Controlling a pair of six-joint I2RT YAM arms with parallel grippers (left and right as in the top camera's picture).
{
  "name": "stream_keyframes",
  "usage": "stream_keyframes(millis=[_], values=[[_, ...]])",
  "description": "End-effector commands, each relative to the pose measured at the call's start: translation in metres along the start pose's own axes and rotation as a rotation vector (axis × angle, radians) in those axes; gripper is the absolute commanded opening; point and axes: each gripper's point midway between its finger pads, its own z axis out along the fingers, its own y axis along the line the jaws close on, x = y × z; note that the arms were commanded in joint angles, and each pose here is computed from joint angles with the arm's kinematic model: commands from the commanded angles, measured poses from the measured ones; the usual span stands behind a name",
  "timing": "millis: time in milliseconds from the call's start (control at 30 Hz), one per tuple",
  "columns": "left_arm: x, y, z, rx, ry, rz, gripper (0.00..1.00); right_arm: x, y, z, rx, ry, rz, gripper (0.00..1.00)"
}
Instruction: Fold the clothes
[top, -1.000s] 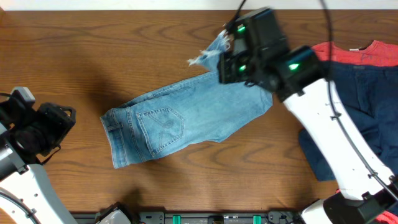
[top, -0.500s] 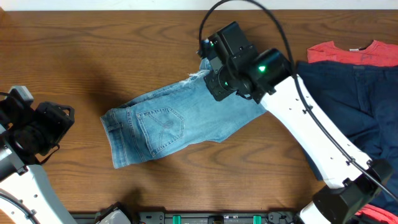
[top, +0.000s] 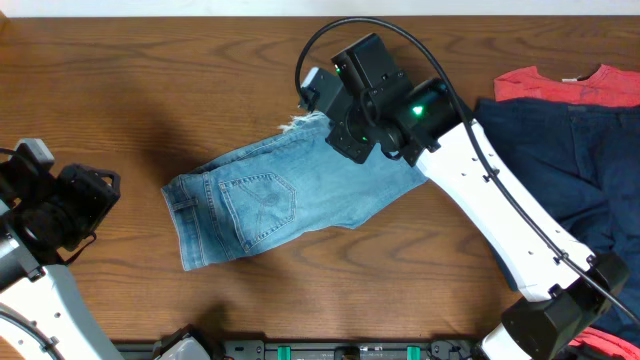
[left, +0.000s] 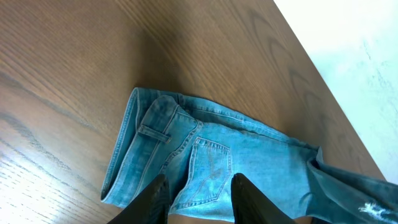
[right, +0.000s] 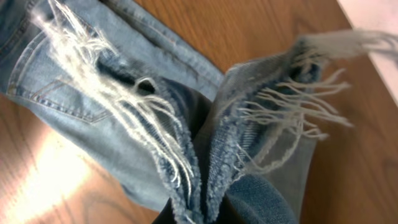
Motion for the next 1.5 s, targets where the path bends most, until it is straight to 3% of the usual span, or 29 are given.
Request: stream_keyframes(millis=[0,200,400,800,1133,1367,1467], values=[[-0.005,-0.003,-0.006,-0.005,-0.024,0.002,0.35,-0.022,0.006,-0.005,-0.033,-0.087,0.081,0.01],[-0.008,-0.007,-0.009,0.007,-0.034,0.009,0.35,-0.071,0.021,-0.015,-0.193,-0.266,0.452,0.01],[-0.017,-0.02,-0.027,0.024,-0.083,0.036,0.35,-0.106,0.047,-0.017,-0.266,-0.352,0.568,0.01],[-0.019,-0.026,-0.037,0.028,-0.096,0.044,0.35,-0.099,0.117,0.093,-0.272,-0.17,0.613,0.01],[-0.018,-0.026,-0.037,0.027,-0.093,0.042,0.35,-0.102,0.187,0.139,-0.351,-0.138,0.531,0.03],[-0.018,-0.025,-0.037,0.026,-0.092,0.041,0.35,-0.095,0.231,0.137,-0.438,-0.095,0.448,0.46],[-0.017,-0.025,-0.037,0.025,-0.091,0.04,0.35,-0.09,0.223,0.129,-0.402,-0.085,0.421,0.56]])
